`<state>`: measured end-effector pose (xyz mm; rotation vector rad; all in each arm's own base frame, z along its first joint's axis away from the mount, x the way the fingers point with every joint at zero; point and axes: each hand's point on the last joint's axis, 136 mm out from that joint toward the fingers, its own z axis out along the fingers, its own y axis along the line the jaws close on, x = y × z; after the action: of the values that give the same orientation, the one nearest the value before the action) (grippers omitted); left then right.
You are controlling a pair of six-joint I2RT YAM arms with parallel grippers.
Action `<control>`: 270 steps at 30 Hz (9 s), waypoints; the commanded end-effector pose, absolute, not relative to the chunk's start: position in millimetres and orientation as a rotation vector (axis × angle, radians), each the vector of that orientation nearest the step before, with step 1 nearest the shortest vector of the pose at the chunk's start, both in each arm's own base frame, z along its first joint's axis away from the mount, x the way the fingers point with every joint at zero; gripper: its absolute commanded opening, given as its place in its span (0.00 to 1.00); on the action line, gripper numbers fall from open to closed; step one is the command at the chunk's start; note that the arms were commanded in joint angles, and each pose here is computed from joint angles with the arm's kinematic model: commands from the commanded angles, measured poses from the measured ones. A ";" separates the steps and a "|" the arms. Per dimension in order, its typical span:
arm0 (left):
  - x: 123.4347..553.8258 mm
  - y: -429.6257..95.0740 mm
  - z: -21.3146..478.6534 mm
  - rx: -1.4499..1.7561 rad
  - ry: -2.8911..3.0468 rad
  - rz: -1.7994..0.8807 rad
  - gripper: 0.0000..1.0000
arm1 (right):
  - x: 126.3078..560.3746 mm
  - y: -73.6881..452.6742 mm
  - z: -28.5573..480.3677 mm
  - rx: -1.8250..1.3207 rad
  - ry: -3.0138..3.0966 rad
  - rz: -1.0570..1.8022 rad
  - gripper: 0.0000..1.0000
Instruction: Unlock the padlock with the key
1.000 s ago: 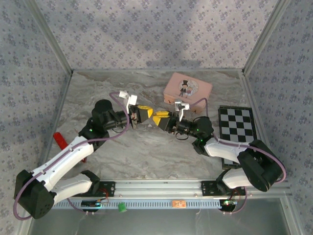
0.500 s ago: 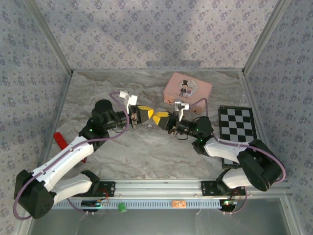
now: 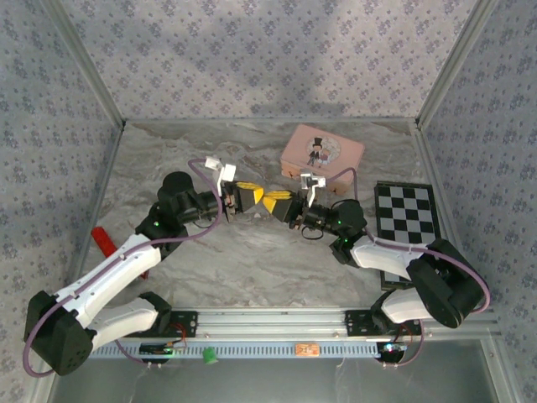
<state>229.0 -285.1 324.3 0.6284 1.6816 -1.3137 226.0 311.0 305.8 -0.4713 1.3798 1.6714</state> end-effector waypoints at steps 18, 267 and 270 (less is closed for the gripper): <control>234.7 -277.0 326.5 0.590 1.681 -1.247 0.26 | 234.5 300.5 312.7 -0.425 1.394 1.614 0.00; 281.8 -263.5 26.3 -0.274 2.483 -0.835 0.09 | 252.8 192.2 168.8 0.132 2.287 0.853 0.00; 283.1 -258.6 27.2 -0.301 2.473 -0.864 0.09 | 253.8 195.6 169.3 0.159 2.299 0.868 0.00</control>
<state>290.0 -277.8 41.6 -0.2463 2.4194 -0.9107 250.2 194.9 160.1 0.0927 2.2968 0.8662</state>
